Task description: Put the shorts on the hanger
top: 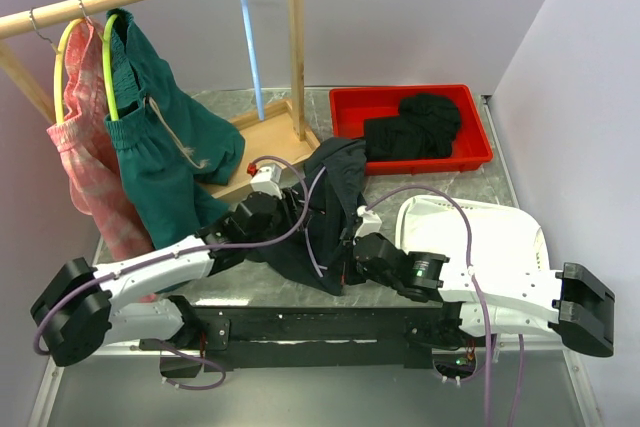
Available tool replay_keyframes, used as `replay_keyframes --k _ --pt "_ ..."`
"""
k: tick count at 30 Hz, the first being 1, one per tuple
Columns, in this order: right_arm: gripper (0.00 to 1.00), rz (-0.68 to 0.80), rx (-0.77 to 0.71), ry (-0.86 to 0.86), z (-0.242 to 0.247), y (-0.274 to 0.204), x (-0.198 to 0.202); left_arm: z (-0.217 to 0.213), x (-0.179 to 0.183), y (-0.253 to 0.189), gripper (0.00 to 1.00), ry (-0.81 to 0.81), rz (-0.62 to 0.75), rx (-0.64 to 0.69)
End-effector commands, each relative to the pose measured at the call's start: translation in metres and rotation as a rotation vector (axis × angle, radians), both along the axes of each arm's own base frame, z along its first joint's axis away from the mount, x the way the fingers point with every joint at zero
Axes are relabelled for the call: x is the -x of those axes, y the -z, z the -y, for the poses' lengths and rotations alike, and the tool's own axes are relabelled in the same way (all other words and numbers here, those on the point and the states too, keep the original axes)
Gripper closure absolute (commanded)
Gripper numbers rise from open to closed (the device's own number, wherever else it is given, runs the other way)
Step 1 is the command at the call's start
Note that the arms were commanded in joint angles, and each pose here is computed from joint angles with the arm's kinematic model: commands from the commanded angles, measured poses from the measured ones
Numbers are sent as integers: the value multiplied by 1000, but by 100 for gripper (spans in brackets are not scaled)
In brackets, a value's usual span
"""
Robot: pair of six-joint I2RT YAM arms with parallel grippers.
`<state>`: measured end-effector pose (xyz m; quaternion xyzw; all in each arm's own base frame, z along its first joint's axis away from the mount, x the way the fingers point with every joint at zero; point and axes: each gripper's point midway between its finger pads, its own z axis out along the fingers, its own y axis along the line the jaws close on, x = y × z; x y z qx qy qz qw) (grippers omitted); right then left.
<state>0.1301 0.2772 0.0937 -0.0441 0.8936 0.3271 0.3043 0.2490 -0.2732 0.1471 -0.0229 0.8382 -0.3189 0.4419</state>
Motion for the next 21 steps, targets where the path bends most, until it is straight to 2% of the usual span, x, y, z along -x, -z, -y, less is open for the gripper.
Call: replay_keyframes --k 1,10,21 --pt "100 39 -38 26 -4 -15 -11 6 7 19 51 60 -77 33" --pt "100 42 -35 40 0 -17 -11 27 10 36 53 132 -138 76" --pt "100 41 -30 43 1 -17 -12 31 11 58 56 136 -179 70"
